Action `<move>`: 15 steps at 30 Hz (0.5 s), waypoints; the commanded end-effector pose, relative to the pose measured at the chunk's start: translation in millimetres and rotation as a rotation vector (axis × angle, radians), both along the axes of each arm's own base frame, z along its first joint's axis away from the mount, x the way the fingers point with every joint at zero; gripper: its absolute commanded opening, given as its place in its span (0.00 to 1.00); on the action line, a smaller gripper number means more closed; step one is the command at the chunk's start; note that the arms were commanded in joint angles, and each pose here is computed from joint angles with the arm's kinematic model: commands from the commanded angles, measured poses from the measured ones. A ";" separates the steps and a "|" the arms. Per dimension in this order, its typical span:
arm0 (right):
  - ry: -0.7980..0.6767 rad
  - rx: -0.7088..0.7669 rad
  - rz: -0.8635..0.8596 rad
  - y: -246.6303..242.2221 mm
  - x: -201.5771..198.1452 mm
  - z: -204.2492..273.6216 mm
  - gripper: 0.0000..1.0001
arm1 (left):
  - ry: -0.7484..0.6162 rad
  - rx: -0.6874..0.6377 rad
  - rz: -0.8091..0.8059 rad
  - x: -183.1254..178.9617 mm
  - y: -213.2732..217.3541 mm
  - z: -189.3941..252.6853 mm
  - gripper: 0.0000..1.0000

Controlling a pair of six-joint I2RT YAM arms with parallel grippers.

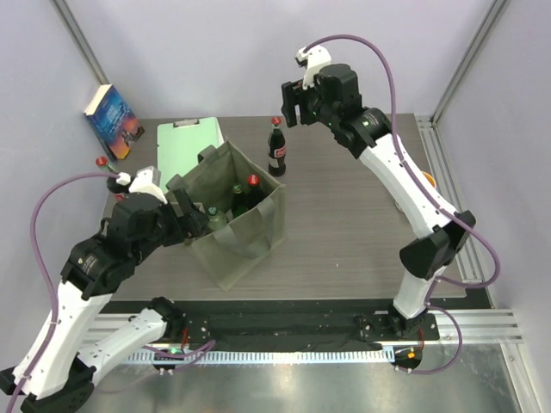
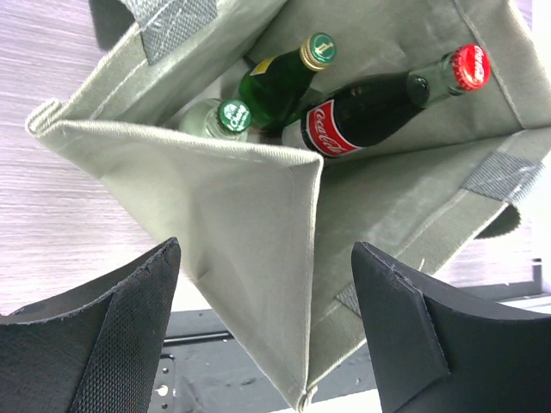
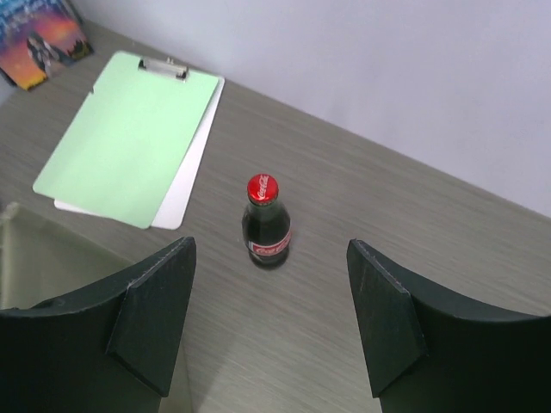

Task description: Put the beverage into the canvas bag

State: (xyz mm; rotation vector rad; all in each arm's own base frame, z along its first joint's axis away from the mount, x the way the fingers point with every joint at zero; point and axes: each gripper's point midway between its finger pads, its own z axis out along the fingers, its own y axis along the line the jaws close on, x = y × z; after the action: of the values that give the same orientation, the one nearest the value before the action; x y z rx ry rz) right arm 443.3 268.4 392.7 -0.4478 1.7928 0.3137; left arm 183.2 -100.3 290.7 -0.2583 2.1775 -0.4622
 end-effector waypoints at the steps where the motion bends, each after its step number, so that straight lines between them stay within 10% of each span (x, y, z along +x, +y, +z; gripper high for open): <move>1: 0.067 -0.009 0.117 22.4 5.9 -28.6 0.76 | -0.032 0.021 0.016 7.5 2.5 11.7 0.81; 15: 0.124 -0.094 0.115 43.0 67.9 -100.2 0.75 | -0.008 0.056 0.011 14.2 0.0 6.0 0.82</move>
State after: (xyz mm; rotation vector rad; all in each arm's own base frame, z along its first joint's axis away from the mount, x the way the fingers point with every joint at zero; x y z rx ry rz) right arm 500.2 310.6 254.6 -0.6216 2.0207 0.3545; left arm 195.2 -103.1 282.8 -0.2443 2.2194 -0.3959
